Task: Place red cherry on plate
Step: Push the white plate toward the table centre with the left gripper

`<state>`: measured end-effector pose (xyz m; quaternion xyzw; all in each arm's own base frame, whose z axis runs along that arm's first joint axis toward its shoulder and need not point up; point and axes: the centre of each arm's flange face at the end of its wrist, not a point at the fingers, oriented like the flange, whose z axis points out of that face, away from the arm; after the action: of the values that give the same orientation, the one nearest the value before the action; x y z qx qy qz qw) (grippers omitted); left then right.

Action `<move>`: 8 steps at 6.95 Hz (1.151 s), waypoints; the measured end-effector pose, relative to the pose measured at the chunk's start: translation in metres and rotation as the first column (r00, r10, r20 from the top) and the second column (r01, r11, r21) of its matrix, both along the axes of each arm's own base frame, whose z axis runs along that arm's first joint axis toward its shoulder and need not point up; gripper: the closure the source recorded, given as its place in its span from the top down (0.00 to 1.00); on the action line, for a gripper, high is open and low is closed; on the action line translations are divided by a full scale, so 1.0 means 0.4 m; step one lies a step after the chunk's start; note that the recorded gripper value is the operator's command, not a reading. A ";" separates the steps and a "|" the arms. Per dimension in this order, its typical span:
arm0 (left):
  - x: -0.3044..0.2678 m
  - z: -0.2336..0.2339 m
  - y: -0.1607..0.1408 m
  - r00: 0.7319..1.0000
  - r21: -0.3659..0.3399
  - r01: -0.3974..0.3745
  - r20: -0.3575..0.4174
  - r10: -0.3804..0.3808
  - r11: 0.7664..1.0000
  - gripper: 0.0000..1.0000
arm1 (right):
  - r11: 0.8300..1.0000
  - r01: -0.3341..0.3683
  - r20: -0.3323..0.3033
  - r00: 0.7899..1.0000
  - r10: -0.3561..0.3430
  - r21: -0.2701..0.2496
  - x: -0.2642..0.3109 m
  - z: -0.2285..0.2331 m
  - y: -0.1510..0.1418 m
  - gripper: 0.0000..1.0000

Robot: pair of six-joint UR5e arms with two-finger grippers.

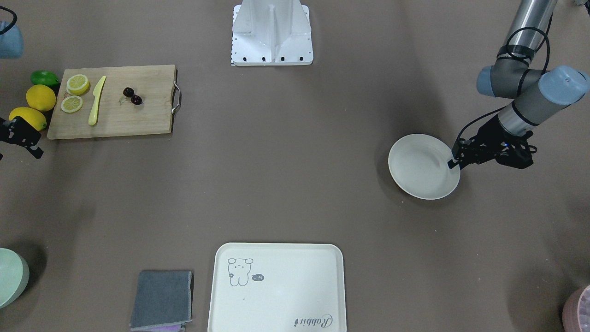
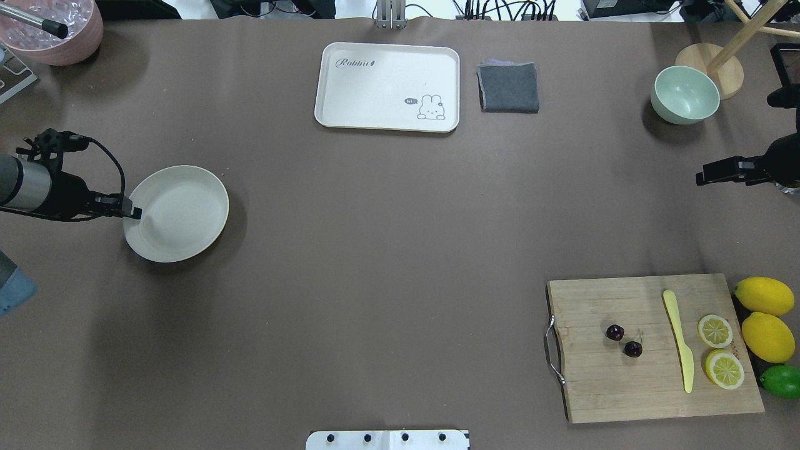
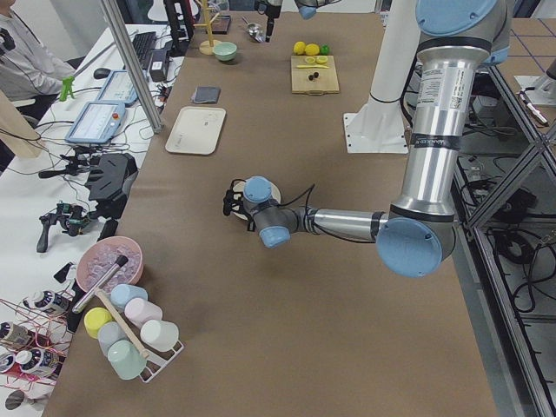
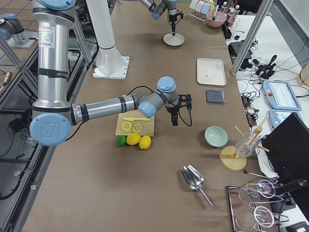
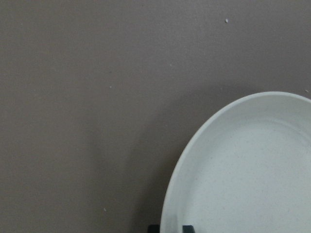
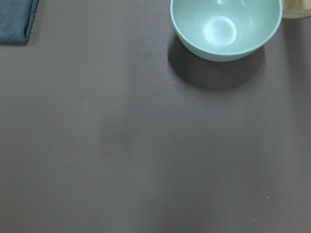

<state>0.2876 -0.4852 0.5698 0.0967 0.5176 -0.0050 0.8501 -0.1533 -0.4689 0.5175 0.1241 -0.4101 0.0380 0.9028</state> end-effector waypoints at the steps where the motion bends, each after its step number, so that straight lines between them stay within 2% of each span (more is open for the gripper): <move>1: 0.010 -0.022 -0.002 1.000 -0.006 0.008 -0.014 -0.008 1.000 0.00 | 1.000 0.000 0.000 1.000 0.000 0.000 0.000 0.000 0.000 1.00; 4: 0.088 -0.201 -0.044 0.990 -0.074 0.065 -0.123 -0.074 0.995 0.00 | 1.000 0.001 0.003 1.000 -0.001 0.002 0.000 -0.003 0.001 1.00; 6: 0.246 -0.343 -0.030 0.978 -0.112 0.090 -0.177 -0.109 0.990 0.00 | 1.000 0.001 0.004 1.000 -0.001 0.002 0.000 -0.005 0.001 1.00; 8: 0.435 -0.515 0.005 0.973 -0.156 0.121 -0.179 -0.149 0.980 0.00 | 1.000 0.001 0.004 1.000 -0.001 0.003 0.000 -0.005 0.001 1.00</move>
<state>0.4615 -0.4831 0.3636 0.0692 0.5868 -0.1095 0.7993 -0.1533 -0.4685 0.5156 0.1249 -0.4121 0.0371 0.9018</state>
